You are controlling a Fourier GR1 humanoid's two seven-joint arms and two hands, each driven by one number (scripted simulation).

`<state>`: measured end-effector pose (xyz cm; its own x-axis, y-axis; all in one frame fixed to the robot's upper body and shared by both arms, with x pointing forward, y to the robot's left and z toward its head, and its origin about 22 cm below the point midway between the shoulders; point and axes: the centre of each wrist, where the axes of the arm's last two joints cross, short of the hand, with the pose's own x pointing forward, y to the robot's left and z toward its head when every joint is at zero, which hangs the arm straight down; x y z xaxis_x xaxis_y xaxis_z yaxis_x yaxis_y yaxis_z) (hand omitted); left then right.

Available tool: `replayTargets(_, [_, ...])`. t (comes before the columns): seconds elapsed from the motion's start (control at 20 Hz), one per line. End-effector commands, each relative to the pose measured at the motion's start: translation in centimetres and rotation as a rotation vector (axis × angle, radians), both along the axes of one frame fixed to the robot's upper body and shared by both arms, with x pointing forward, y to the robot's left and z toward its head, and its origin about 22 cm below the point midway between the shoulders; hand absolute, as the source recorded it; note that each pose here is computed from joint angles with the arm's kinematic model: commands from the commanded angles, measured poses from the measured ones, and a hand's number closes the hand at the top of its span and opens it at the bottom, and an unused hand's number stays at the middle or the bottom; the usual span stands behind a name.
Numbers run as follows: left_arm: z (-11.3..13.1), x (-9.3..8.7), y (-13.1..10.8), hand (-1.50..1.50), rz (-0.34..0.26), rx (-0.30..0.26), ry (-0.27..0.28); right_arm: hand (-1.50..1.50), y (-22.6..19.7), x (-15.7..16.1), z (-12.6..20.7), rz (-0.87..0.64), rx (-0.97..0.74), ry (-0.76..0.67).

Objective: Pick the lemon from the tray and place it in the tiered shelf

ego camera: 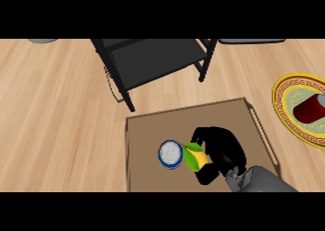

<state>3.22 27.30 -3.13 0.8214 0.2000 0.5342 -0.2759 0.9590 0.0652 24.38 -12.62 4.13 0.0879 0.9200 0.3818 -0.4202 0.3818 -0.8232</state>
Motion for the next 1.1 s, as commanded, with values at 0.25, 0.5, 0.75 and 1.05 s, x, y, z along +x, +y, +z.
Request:
replayTargets(0.25, [3.9, 8.6, 0.6, 0.00, -0.114, 0.087, -0.454, 1.50, 4.3, -1.7, 2.3, 0.201, 0.140, -0.145])
replayTargets(0.5, [4.0, 9.4, 0.3, 0.00, -0.151, 0.078, -0.461, 1.50, 9.0, -3.4, 3.9, 0.472, 0.236, -0.125])
replayTargets(0.75, [4.4, 9.0, 0.7, 0.00, -0.105, 0.083, -0.457, 1.50, 10.8, -3.5, 8.9, 0.505, 0.351, -0.329])
replayTargets(1.05, [3.8, 7.7, 1.2, 0.00, -0.063, 0.084, -0.423, 1.50, 10.4, -2.7, 14.1, 0.429, 0.412, -0.470])
